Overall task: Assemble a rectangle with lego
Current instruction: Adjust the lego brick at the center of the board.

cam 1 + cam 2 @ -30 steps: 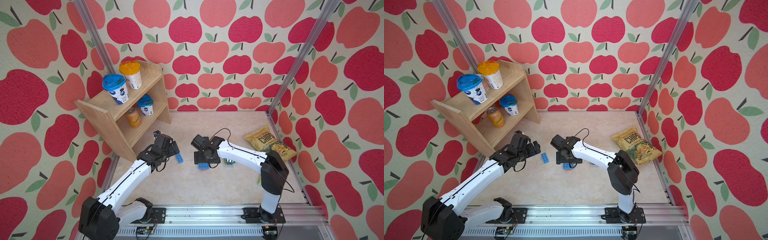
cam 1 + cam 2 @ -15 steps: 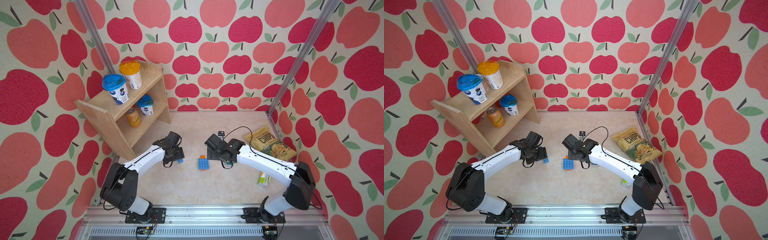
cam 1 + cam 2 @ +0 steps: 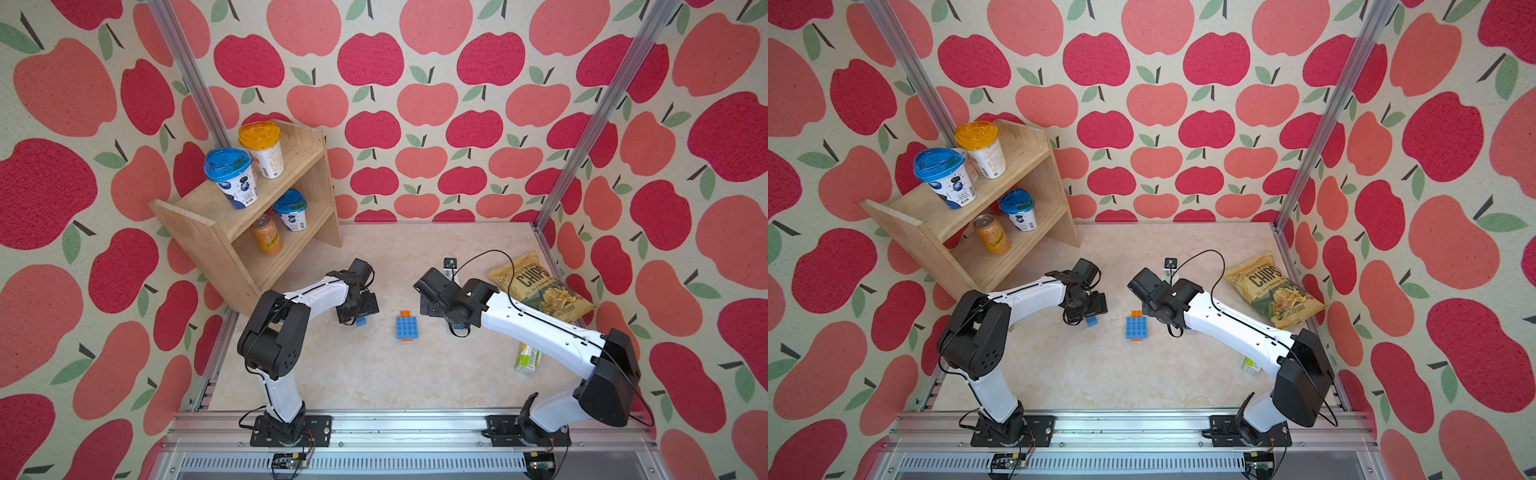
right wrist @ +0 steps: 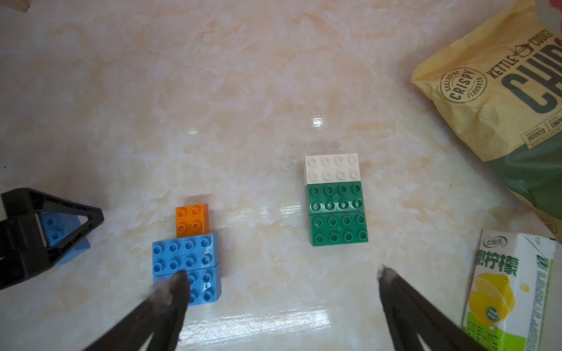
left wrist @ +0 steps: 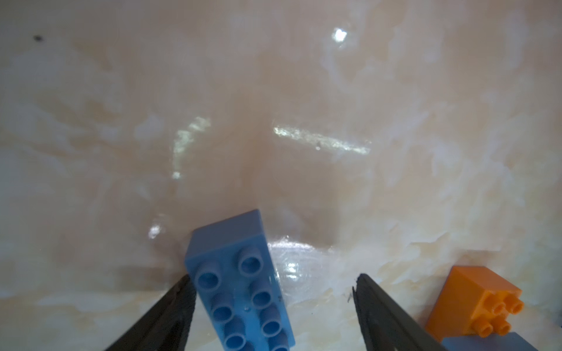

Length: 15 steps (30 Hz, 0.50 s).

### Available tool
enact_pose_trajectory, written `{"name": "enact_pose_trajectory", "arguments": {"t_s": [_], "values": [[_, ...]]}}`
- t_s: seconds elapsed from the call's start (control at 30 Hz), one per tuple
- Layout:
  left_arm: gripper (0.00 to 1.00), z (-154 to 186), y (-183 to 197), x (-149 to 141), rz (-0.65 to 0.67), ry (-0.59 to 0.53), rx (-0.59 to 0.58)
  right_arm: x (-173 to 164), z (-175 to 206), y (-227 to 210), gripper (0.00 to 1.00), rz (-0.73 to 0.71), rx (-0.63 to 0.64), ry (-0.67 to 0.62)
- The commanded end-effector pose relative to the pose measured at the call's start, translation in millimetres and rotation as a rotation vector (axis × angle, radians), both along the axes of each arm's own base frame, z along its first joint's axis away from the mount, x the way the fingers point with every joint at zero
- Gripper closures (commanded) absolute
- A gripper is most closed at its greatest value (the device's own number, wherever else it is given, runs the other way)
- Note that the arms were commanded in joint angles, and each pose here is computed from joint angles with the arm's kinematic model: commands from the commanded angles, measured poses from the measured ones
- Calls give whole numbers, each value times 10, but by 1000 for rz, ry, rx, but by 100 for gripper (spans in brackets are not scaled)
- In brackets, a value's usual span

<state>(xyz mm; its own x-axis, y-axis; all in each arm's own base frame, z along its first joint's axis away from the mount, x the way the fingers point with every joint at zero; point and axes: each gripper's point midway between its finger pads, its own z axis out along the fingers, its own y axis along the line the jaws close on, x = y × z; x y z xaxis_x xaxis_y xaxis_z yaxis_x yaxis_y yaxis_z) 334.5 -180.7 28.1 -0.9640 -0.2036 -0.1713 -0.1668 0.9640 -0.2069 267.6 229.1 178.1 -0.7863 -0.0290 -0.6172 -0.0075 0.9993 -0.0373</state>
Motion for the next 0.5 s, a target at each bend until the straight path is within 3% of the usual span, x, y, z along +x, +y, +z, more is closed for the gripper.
{"name": "enact_pose_trajectory", "arguments": {"t_s": [0.0, 0.2, 0.47], "values": [[17, 134, -227, 219, -88, -69, -39, 27, 35, -95, 0, -11, -41, -29], [18, 108, -509, 308, -195, -79, -45, 69, 46, -83, 0, -10, -14, -70], [19, 249, -468, 329, -165, -107, -51, 91, 58, 10, 0, 2, 67, -24]]}}
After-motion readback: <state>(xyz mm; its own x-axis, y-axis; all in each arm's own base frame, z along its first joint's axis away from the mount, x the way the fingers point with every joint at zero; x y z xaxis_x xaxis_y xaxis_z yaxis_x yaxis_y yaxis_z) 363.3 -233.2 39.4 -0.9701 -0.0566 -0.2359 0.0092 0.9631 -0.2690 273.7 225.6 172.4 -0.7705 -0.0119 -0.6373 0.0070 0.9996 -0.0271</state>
